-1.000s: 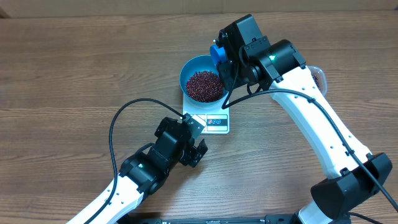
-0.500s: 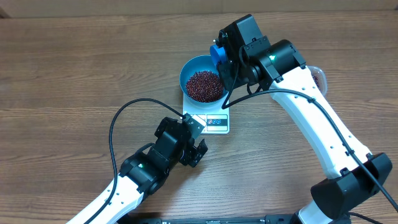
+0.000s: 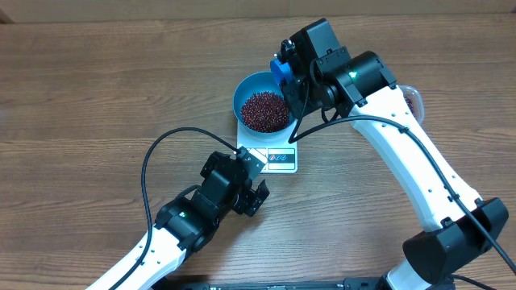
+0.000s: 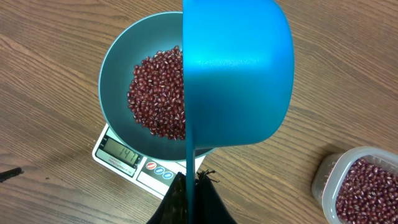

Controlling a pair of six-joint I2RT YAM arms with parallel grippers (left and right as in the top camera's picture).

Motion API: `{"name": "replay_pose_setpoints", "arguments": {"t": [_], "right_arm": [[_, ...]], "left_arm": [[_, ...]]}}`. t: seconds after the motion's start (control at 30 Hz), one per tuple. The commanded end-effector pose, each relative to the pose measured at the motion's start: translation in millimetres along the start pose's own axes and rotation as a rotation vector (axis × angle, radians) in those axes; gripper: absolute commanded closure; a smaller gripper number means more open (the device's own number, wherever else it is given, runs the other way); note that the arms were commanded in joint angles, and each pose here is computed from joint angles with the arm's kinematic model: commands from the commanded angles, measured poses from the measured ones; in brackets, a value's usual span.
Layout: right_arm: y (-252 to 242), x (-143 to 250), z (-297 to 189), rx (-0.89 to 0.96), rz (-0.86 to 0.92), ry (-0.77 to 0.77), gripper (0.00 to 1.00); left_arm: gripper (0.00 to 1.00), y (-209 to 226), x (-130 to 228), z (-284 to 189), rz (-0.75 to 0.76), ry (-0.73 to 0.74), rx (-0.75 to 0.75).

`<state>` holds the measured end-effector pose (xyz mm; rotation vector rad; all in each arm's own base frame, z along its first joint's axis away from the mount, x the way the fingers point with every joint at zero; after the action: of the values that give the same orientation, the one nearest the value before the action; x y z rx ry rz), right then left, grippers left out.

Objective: Scoop item into bowl and weigh 150g on scale
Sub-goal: 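Tilt the scoop slowly with the right gripper, trickling beans into the bowl, then move the scoop with the right gripper back over the bean tub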

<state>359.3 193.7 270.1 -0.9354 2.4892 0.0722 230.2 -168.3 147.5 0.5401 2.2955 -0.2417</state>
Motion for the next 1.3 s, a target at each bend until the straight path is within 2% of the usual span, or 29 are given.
{"name": "replay_pose_setpoints", "arguments": {"t": [0.0, 1.27], "right_arm": [[-2, -10, -21, 0.023, -0.017, -0.066, 0.96], [-2, -7, -10, 0.018, -0.074, -0.03, 0.96]], "left_arm": [[0.0, 1, 1, -1, 0.008, -0.004, -0.002], [0.01, 1, 1, -1, 0.008, -0.003, -0.002]]}}
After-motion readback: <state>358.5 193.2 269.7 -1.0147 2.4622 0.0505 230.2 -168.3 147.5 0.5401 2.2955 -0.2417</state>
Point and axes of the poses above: each gripper's point midway between its finger pads, its own z axis out along the fingers, its own y axis along the line the jaws close on, x = y × z, the point moved 5 cm from there along -z, back along the fingers, and after that the axes turned 13 degrees about -z, right-handed, at the moved point
